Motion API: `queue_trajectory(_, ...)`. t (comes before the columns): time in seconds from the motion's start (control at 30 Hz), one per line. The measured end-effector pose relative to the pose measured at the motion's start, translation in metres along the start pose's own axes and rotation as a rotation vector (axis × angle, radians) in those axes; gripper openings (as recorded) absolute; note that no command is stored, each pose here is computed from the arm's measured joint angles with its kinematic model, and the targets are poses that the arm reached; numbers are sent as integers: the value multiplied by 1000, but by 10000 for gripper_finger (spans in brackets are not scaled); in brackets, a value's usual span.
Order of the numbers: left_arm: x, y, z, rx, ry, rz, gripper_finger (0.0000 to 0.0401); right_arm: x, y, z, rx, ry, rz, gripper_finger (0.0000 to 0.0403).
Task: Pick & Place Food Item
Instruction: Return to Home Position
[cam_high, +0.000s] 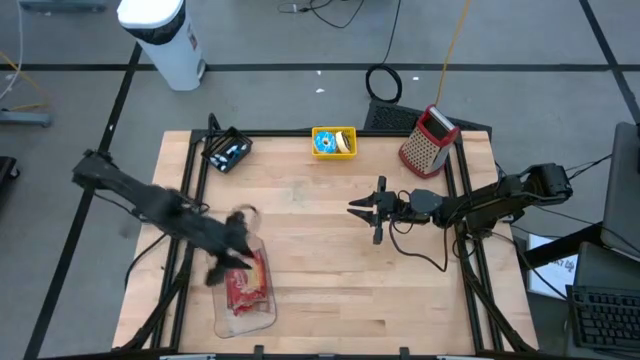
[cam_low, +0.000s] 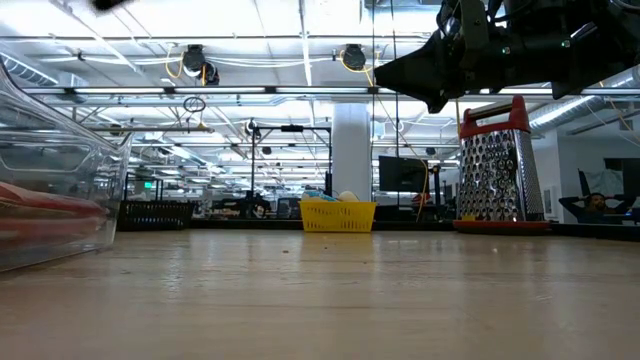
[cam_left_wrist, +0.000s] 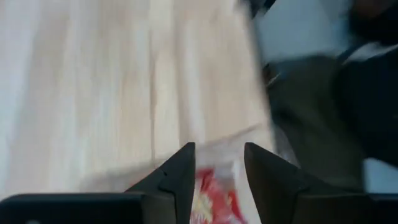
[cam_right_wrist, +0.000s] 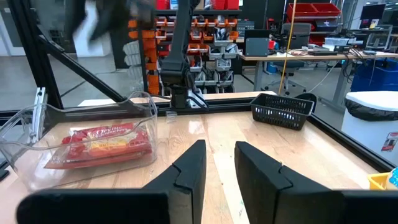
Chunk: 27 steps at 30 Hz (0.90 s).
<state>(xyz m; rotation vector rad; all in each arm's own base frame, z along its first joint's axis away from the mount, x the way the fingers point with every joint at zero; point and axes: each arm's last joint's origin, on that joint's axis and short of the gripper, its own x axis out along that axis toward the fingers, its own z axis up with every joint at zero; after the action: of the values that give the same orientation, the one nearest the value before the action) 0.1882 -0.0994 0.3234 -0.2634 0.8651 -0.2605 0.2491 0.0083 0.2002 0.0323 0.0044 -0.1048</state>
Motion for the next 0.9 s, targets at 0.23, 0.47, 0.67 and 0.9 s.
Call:
queue_trajectory(0.23, -121, -1, 10, 254, -496, -62, 142, 0, 0, 0, -19, 0, -1, 77)
queue_trajectory(0.47, -128, 26, -26, 496, -618, 238, 143, 0, 0, 0, -44, 4, -1, 77)
queue_trajectory(0.67, -79, 57, -62, 400, -688, 320, 143, 0, 0, 0, -45, 4, -1, 77)
queue_trajectory(0.9, -68, 85, -112, 304, -854, 317, 143, -10, -3, 12, -24, 13, -9, 77)
